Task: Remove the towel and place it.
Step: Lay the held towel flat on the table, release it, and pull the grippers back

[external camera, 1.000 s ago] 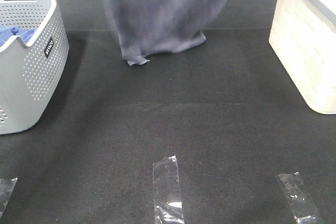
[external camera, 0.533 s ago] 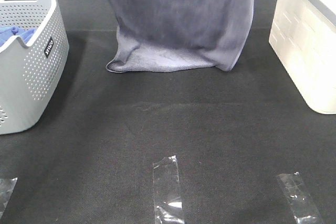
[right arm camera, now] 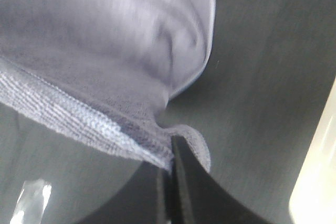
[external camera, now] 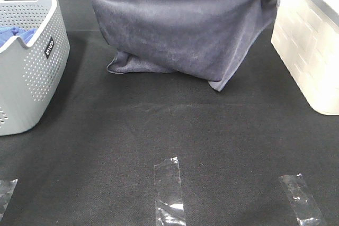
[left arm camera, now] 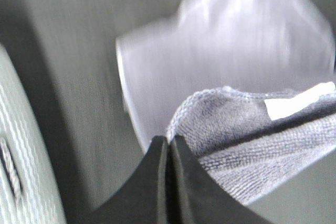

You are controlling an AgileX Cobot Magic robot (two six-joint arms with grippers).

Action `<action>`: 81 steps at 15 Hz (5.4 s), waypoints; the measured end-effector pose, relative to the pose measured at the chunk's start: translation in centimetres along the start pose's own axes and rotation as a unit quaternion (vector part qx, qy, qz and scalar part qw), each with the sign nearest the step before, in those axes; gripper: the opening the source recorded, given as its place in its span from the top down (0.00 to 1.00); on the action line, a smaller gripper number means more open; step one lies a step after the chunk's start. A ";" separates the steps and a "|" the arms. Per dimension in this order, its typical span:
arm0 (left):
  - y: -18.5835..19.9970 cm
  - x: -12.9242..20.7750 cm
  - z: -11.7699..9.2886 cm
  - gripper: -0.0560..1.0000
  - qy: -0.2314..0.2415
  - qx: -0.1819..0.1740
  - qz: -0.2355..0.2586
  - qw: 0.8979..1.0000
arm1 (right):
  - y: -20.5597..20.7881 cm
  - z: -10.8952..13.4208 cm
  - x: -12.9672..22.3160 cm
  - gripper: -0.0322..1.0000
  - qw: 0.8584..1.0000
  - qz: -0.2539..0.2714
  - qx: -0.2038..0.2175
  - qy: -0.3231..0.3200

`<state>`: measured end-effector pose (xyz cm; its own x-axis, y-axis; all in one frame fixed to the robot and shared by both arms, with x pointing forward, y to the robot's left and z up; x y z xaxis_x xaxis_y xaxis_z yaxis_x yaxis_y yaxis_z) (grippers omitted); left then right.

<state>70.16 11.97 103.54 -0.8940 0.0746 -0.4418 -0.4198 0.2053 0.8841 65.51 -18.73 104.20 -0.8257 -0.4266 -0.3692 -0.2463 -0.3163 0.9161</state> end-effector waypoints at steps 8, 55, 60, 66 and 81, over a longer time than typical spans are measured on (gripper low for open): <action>-2.5 8.0 -3.5 0.95 -0.030 -0.013 0.116 0.993 | -0.6 1.7 5.1 0.97 0.997 0.061 -0.027 -0.043; 4.9 33.1 -5.0 0.34 -0.016 -0.035 0.187 0.982 | 3.2 9.7 26.1 0.28 0.994 0.058 -0.036 -0.084; 4.0 24.7 -3.3 0.34 0.028 0.024 0.047 0.998 | 5.8 8.0 17.8 0.34 0.998 -0.050 -0.013 -0.045; 2.1 18.3 0.4 0.34 0.065 0.029 -0.056 0.996 | 3.1 5.5 10.1 0.38 0.998 -0.048 -0.034 -0.030; -12.5 8.2 -2.0 0.34 0.057 -0.013 0.028 0.998 | -13.9 1.6 -4.0 0.53 0.999 -0.034 -0.032 0.027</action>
<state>67.75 8.09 89.21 -0.9275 -0.0259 -0.3728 -0.3713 0.1776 0.9114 71.44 -11.31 93.13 -0.7794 -0.4461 -0.4399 -0.2665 -0.3995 0.8772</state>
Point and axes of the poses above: a point on each arm's last joint axis where the gripper is mounted, y pointing back along that axis away from the gripper, z along the wrist's bending axis when the last joint is at zero, x = y × z, the point moved 6 cm from there along -y, pointing out along that axis toward the gripper, and after that the axes turned 8 degrees about y, right-handed, at the moved point
